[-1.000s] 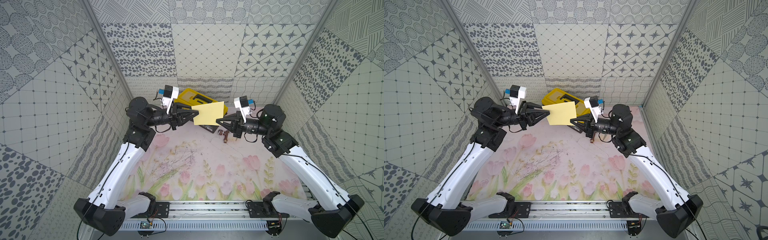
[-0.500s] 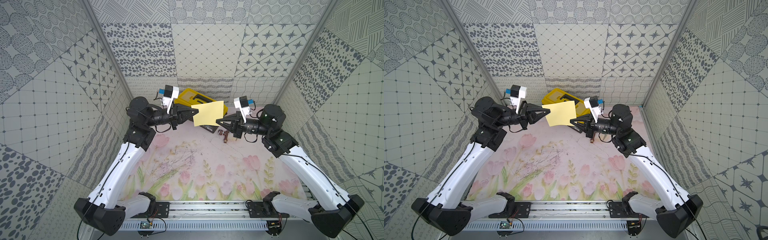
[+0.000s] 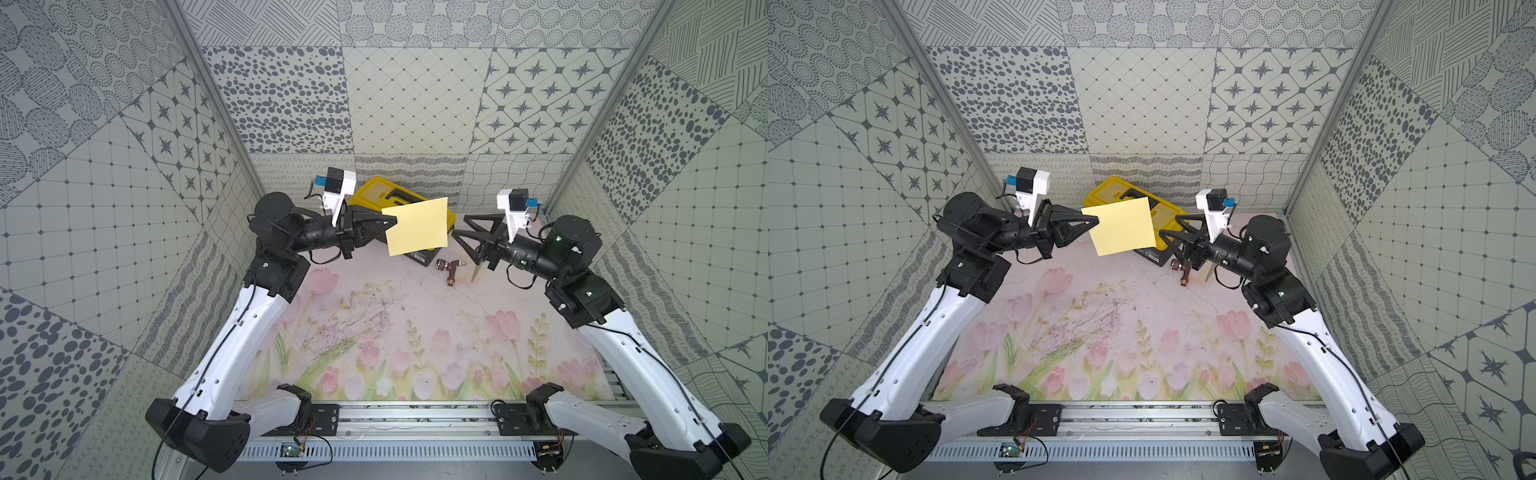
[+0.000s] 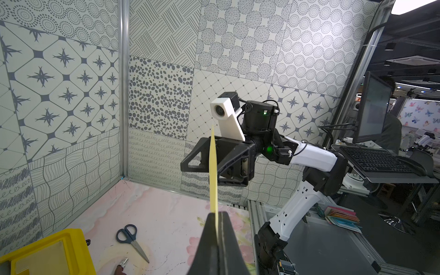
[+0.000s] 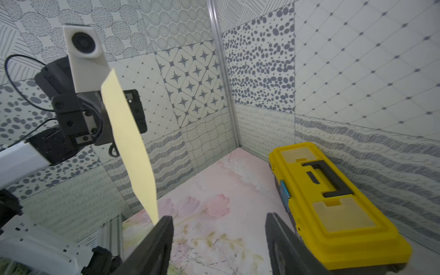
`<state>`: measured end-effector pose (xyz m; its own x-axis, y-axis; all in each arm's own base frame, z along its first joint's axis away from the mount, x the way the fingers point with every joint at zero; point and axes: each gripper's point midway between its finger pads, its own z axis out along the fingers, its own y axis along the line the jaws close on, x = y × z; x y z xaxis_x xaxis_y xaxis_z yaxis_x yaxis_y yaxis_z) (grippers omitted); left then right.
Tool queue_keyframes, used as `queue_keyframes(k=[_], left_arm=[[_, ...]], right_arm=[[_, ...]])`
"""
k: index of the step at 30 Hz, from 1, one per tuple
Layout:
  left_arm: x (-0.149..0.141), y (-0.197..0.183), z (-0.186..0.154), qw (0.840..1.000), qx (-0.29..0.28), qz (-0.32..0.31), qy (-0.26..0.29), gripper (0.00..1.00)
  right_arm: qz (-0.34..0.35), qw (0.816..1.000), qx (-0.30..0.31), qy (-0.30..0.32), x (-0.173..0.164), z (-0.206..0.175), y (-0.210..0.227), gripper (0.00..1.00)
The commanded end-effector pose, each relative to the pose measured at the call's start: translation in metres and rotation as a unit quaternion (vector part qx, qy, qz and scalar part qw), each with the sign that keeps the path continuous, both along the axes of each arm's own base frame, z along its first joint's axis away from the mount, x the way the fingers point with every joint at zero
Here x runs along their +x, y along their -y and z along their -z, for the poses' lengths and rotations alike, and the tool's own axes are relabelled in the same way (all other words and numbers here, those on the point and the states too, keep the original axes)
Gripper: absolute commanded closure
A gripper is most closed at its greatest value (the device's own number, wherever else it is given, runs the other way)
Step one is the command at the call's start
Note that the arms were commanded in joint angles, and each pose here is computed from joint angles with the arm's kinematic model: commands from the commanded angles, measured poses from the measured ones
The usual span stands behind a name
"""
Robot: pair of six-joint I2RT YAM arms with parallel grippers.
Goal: Fold the square paper along the opposite sides
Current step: Pick up the paper from the center of the board, then fold the paper.
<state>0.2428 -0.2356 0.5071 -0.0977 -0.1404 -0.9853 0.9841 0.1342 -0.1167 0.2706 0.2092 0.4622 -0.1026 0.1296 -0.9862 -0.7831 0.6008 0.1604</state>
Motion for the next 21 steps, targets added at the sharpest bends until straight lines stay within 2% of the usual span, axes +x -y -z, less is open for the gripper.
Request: queue_keyframes(k=[1, 11, 21], left_arm=[[-0.013, 0.006, -0.001, 1.000, 0.000, 0.024, 0.002, 1.00], [-0.007, 0.015, 0.001, 0.999, 0.002, 0.037, -0.011, 1.00], [0.011, 0.020, 0.013, 0.999, 0.013, 0.020, -0.027, 1.00]], right_arm=[[0.084, 0.996, -0.002, 0.025, 0.020, -0.008, 0.028, 0.34], [-0.039, 0.999, 0.011, -0.018, 0.017, 0.000, -0.008, 0.34], [-0.125, 0.992, 0.024, -0.013, -0.014, -0.009, -0.028, 0.34]])
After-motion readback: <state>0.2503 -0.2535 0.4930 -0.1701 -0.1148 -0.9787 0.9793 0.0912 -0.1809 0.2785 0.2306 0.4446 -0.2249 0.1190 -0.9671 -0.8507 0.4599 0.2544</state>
